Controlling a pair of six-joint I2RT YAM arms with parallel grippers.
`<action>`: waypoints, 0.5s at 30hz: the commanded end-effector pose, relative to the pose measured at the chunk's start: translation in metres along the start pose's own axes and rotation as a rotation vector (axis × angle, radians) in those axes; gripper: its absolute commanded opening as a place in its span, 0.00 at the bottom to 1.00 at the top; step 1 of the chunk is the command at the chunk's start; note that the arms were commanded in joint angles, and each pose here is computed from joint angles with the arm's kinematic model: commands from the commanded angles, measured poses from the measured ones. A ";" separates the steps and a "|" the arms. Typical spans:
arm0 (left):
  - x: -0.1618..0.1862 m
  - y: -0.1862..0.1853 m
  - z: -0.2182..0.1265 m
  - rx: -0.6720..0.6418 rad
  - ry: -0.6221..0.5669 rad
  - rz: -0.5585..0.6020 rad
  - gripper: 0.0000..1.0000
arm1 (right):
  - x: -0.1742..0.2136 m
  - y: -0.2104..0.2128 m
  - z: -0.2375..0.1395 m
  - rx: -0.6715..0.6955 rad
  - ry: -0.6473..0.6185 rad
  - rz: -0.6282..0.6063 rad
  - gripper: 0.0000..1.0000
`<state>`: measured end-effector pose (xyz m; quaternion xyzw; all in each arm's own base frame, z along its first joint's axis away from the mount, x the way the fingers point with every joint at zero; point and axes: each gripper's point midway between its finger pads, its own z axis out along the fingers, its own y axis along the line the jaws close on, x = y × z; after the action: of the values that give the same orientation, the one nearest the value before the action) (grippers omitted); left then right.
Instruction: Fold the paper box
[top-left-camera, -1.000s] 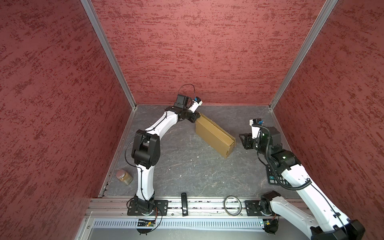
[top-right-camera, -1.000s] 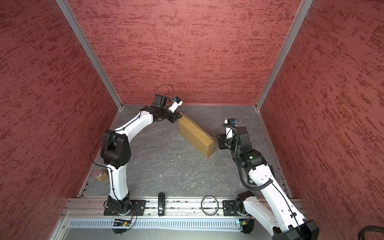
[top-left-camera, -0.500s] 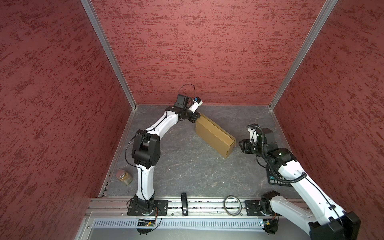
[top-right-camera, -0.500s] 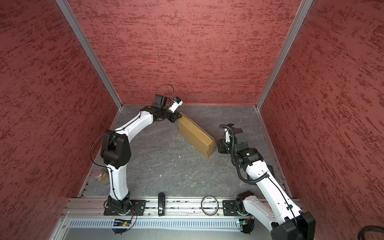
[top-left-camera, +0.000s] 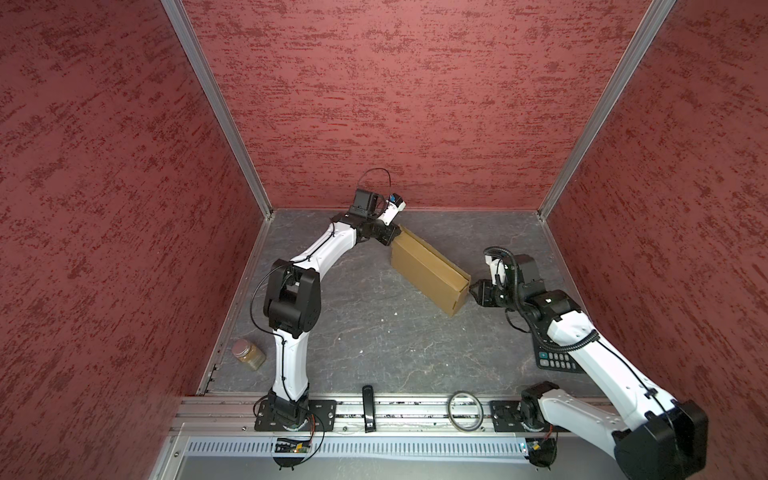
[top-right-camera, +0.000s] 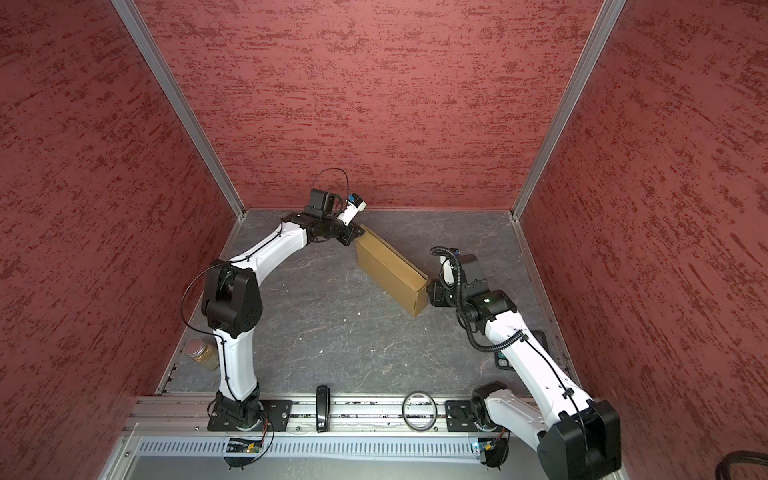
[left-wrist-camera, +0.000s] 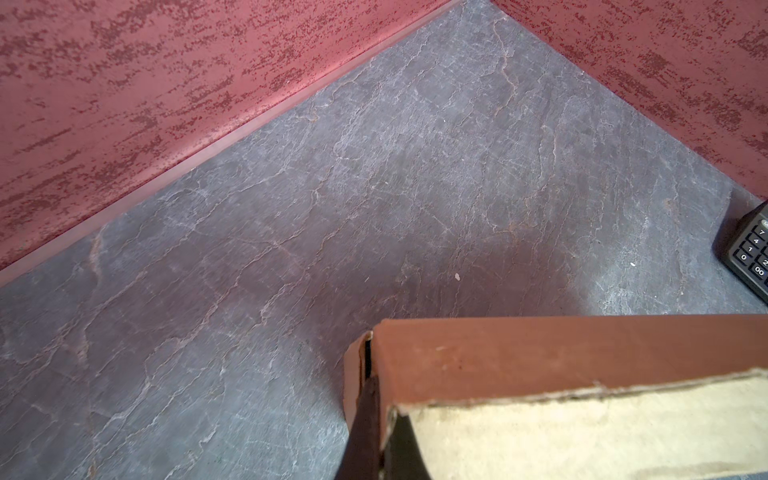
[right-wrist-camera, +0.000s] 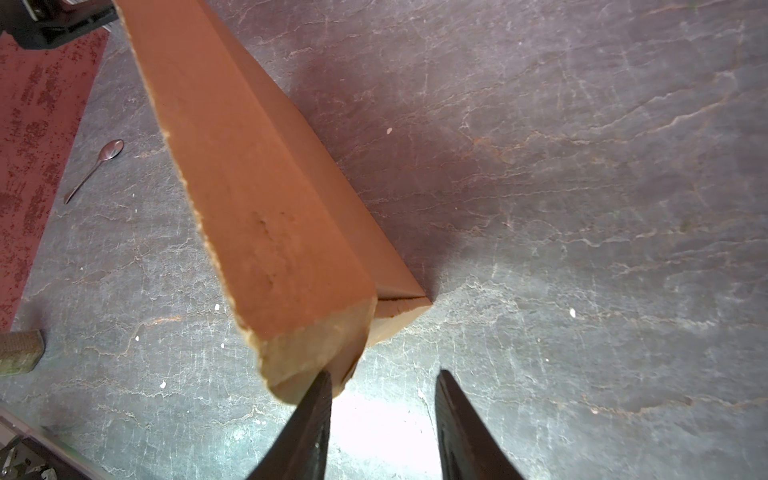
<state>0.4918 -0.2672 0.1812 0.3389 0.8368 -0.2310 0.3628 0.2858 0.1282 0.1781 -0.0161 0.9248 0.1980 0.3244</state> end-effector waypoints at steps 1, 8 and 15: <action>0.021 -0.011 0.004 0.028 0.066 -0.023 0.00 | -0.016 0.015 -0.005 -0.051 -0.050 -0.025 0.43; 0.022 -0.014 0.005 0.036 0.065 -0.018 0.00 | -0.020 0.019 -0.002 -0.059 -0.048 -0.043 0.43; 0.021 -0.016 0.004 0.042 0.064 -0.006 0.00 | -0.027 0.024 -0.007 -0.068 -0.070 -0.058 0.44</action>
<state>0.4915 -0.2673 0.1802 0.3404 0.8351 -0.2305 0.3655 0.2909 0.1370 0.1826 -0.0365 0.9212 0.2050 0.3287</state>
